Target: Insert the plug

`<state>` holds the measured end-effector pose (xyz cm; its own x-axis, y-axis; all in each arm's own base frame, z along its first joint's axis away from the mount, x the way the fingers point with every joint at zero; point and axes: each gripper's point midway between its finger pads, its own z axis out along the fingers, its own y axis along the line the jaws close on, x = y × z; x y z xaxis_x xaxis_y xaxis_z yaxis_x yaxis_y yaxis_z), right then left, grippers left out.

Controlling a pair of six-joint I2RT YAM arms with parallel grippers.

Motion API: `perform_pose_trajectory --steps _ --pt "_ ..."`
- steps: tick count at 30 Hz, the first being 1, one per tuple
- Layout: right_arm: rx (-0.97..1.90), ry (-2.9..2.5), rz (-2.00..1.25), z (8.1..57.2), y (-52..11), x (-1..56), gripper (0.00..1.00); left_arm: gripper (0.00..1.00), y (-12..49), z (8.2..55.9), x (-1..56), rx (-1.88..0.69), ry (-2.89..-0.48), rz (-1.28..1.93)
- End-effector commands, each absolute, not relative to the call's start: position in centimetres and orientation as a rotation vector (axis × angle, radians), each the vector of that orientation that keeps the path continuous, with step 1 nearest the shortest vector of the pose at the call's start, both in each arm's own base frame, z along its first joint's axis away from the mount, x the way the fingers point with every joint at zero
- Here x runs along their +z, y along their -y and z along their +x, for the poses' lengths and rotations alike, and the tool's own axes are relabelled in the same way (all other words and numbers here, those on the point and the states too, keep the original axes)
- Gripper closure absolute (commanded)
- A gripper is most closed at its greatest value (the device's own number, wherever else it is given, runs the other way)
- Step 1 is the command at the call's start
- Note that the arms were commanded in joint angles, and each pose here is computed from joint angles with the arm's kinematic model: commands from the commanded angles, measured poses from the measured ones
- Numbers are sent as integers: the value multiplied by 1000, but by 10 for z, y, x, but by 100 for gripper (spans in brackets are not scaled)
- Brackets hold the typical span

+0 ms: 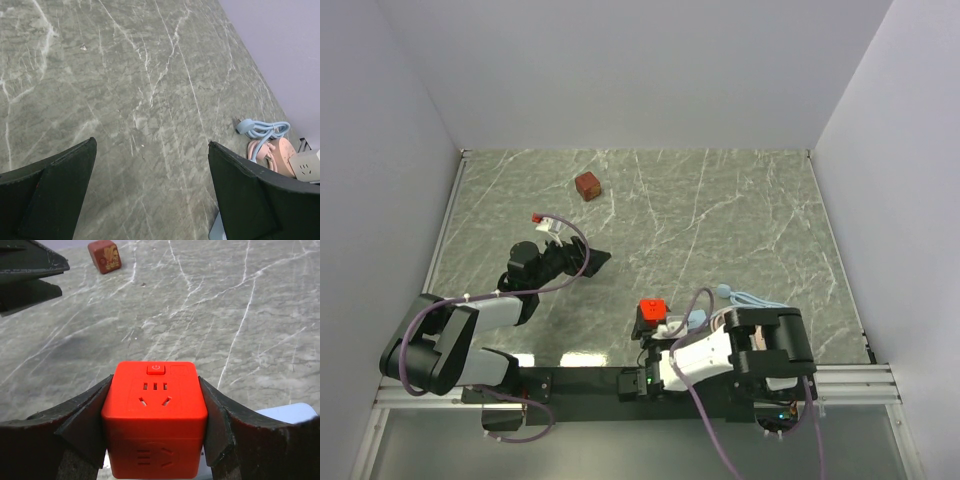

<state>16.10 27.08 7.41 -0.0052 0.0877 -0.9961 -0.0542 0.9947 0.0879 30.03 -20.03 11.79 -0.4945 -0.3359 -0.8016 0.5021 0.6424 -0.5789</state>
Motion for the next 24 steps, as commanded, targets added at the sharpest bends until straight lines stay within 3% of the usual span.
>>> perform_pose_trajectory --steps 1,7,14,24 --pt "391 -1508 91 158 -229 85 100 1 201 303 130 -1006 -1774 159" --pt "357 -1495 51 160 -218 129 100 0 203 303 132 -1020 -1775 173" --pt "18 -1459 -91 178 -217 189 100 1 203 302 134 -1018 -1770 174" --pt "-384 -1480 -263 206 -247 194 100 1 203 302 134 -1022 -1775 177"
